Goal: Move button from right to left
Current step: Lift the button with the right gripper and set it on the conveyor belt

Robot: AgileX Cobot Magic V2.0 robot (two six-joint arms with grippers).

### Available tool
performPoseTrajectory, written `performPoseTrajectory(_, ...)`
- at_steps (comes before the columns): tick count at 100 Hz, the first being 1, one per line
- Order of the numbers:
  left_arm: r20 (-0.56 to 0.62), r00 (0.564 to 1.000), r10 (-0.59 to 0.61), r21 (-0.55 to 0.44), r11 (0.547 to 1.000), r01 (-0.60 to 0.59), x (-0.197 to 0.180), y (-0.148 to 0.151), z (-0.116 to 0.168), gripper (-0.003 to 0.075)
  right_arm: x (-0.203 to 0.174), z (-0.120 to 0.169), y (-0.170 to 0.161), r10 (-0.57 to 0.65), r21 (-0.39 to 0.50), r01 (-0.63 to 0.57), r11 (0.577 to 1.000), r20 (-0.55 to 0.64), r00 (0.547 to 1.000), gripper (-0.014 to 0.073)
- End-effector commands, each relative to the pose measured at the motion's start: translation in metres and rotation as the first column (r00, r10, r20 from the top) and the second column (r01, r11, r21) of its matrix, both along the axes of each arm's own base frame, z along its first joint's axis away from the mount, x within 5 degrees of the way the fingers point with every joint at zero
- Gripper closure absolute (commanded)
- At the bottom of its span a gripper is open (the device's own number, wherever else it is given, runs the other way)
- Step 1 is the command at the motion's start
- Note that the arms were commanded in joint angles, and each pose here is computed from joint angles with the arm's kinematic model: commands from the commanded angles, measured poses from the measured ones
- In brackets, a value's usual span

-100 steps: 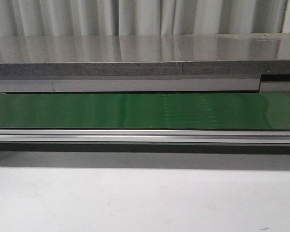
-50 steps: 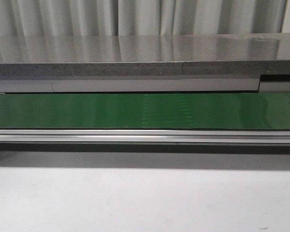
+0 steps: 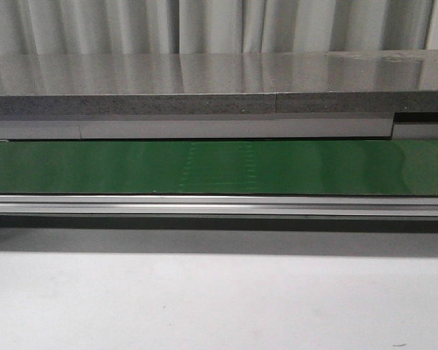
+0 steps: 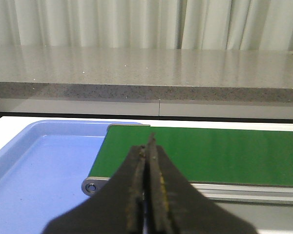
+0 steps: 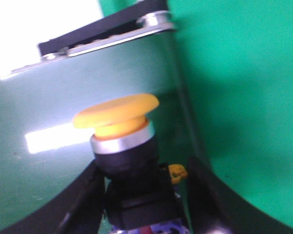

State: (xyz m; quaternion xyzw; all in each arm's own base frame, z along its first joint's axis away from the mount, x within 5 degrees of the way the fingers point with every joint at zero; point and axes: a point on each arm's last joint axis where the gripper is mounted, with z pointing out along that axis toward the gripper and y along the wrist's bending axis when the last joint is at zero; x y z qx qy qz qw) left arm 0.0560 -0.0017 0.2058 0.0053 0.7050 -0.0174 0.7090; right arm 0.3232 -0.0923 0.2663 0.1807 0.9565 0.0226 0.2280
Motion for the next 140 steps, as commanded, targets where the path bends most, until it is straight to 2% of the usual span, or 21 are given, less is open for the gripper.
performPoseTrajectory(1, 0.066, 0.998, -0.011, -0.010, 1.000, 0.011, -0.001, -0.001, -0.006, 0.0741, 0.006, 0.013, 0.007, 0.017, -0.014, -0.016, 1.000, 0.073, 0.997, 0.0554)
performPoseTrajectory(11, 0.066, 0.998, -0.011, -0.010, 1.000, 0.011, -0.001, -0.001, -0.006, 0.0741, 0.012, 0.002, 0.010, 0.028, -0.003, -0.028, 1.000, 0.042, 0.999, 0.0519)
performPoseTrajectory(18, 0.066, 0.998, -0.011, -0.010, 1.000, 0.011, -0.001, -0.001, -0.006, 0.0741, 0.014, -0.004, 0.010, 0.025, 0.012, -0.025, 1.000, 0.026, 0.999, 0.0448)
performPoseTrajectory(25, 0.066, 0.998, -0.011, -0.010, 1.000, 0.011, -0.001, -0.001, -0.006, 0.0741, 0.015, -0.006, 0.010, 0.024, 0.017, -0.024, 1.000, 0.023, 0.999, 0.0318)
performPoseTrajectory(37, 0.066, 0.998, -0.011, -0.010, 1.000, 0.011, -0.001, -0.001, -0.006, 0.0741, 0.015, -0.004, 0.010, 0.023, 0.014, -0.024, 1.000, 0.031, 0.999, 0.0029)
performPoseTrajectory(44, 0.066, 0.998, -0.011, -0.010, 1.000, 0.011, -0.001, -0.001, -0.006, 0.0741, 0.015, -0.003, 0.011, 0.035, 0.011, -0.035, 0.999, 0.029, 0.999, -0.0055)
performPoseTrajectory(62, 0.066, 0.998, -0.011, -0.010, 1.000, 0.011, -0.001, -0.001, -0.006, 0.0741, 0.011, 0.011, 0.026, 0.134, -0.035, -0.132, 0.991, 0.059, 0.989, -0.0050)
performPoseTrajectory(89, 0.066, 0.998, -0.011, -0.010, 1.000, 0.011, -0.001, -0.001, -0.006, 0.0741, -0.008, 0.046, 0.057, 0.319, -0.160, -0.298, 0.941, 0.124, 0.940, -0.0050)
performPoseTrajectory(97, 0.066, 0.998, -0.011, -0.010, 1.000, 0.011, -0.001, -0.001, -0.006, 0.0741, -0.016, 0.053, 0.065, 0.344, -0.176, -0.318, 0.932, 0.144, 0.928, -0.0025)
performPoseTrajectory(104, 0.066, 0.998, -0.011, -0.010, 1.000, 0.011, -0.001, -0.001, -0.006, 0.0741, -0.023, 0.058, 0.070, 0.365, -0.193, -0.334, 0.922, 0.151, 0.919, 0.0050)
performPoseTrajectory(111, 0.066, 0.998, -0.011, -0.010, 1.000, 0.011, -0.001, -0.001, -0.006, 0.0741, -0.032, 0.061, 0.076, 0.380, -0.201, -0.347, 0.916, 0.161, 0.911, 0.0174)
performPoseTrajectory(130, 0.066, 0.998, -0.011, -0.010, 1.000, 0.011, -0.001, -0.001, -0.006, 0.0741, -0.060, 0.063, 0.080, 0.386, -0.234, -0.337, 0.912, 0.212, 0.898, 0.0578)
performPoseTrajectory(136, 0.066, 0.998, -0.011, -0.010, 1.000, 0.011, -0.001, -0.001, -0.006, 0.0741, -0.070, 0.064, 0.080, 0.383, -0.256, -0.321, 0.912, 0.247, 0.890, 0.0662)
performPoseTrajectory(140, 0.066, 0.998, -0.011, -0.010, 1.000, 0.011, -0.001, -0.001, -0.006, 0.0741, -0.077, 0.063, 0.080, 0.383, -0.268, -0.314, 0.911, 0.261, 0.886, 0.0658)
